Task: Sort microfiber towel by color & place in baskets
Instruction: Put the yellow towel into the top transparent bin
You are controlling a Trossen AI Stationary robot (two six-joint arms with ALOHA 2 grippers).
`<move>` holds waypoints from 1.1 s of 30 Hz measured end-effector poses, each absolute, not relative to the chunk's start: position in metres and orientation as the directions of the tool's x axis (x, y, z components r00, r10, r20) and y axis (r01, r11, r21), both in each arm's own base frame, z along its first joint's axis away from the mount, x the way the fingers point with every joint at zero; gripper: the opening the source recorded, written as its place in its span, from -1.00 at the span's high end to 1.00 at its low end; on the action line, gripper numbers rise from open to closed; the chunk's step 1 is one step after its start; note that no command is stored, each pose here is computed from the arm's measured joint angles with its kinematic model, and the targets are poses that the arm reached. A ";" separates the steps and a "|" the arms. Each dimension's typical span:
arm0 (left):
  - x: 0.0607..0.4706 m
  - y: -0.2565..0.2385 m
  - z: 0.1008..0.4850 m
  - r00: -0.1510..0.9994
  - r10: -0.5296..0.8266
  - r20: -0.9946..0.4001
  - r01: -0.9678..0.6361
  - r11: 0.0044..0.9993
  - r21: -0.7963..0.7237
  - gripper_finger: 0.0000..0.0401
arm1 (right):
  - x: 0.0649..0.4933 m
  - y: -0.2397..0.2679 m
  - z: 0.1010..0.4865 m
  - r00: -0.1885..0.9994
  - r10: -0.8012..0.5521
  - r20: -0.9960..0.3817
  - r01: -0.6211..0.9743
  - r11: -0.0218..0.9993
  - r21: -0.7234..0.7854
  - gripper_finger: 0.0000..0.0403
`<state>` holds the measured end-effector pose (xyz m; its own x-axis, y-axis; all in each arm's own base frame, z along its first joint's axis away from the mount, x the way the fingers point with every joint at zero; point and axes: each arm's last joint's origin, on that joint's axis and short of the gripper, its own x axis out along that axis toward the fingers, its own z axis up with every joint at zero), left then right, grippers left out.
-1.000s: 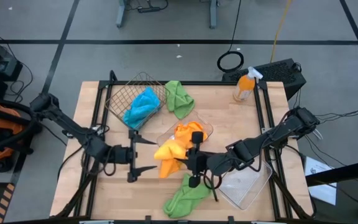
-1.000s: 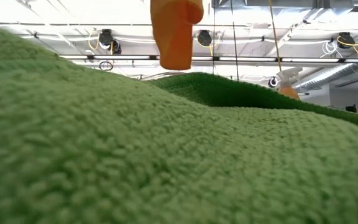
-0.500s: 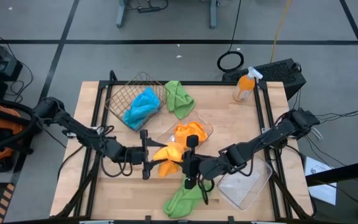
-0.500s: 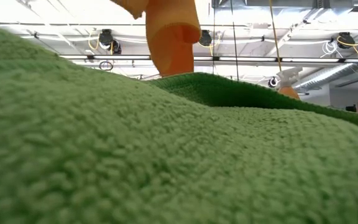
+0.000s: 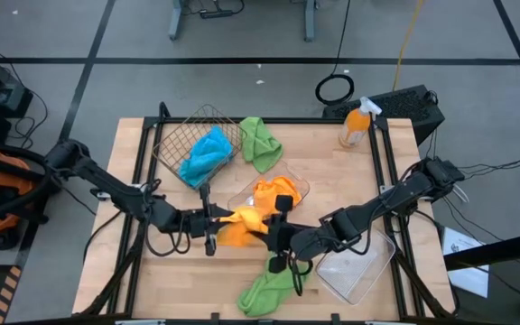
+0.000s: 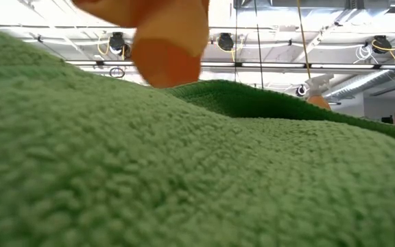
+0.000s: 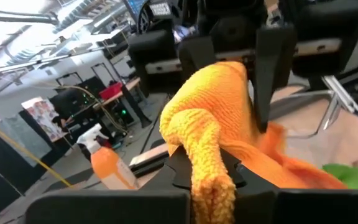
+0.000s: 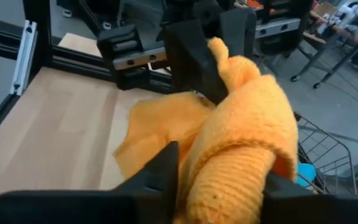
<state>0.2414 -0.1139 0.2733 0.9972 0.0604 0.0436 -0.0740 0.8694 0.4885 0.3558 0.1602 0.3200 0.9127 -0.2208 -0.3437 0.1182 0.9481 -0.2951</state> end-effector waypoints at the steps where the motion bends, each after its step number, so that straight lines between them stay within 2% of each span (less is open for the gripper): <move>1: 0.241 -0.113 0.273 0.998 0.060 0.031 -0.068 0.866 0.495 0.93 | 0.356 0.160 0.320 0.913 -0.221 -0.343 0.116 0.946 -0.301 0.45; 4: 0.239 -0.112 0.273 0.998 0.060 0.010 -0.056 0.859 0.508 0.93 | 0.356 0.160 0.320 0.912 -0.223 -0.343 0.108 0.940 -0.324 0.29; 7: 0.238 -0.112 0.274 0.998 0.052 0.017 -0.054 0.861 0.506 0.94 | 0.356 0.159 0.321 0.910 -0.239 -0.338 0.124 0.936 -0.329 0.22; 12: 0.237 -0.114 0.276 0.999 -0.019 0.029 0.000 0.841 0.542 0.94 | 0.354 0.154 0.321 0.861 -0.419 -0.288 0.330 0.891 -0.311 0.19; 20: 0.240 -0.108 0.280 0.998 -0.007 0.068 -0.036 0.787 0.616 0.94 | 0.354 0.153 0.317 0.872 -0.352 -0.342 0.285 0.930 -0.231 -0.07; 24: 0.241 -0.108 0.284 0.992 -0.074 0.105 -0.013 0.753 0.657 0.94 | 0.357 0.147 0.309 0.847 -0.375 -0.377 0.285 0.918 -0.274 -0.18; 28: 0.241 -0.109 0.284 0.988 -0.113 0.105 0.010 0.728 0.685 0.94 | 0.362 0.144 0.302 0.833 -0.391 -0.392 0.285 0.910 -0.301 -0.15; 33: 0.242 -0.107 0.279 0.993 -0.102 0.060 0.032 0.720 0.693 0.94 | 0.364 0.144 0.299 0.830 -0.394 -0.394 0.279 0.906 -0.319 0.19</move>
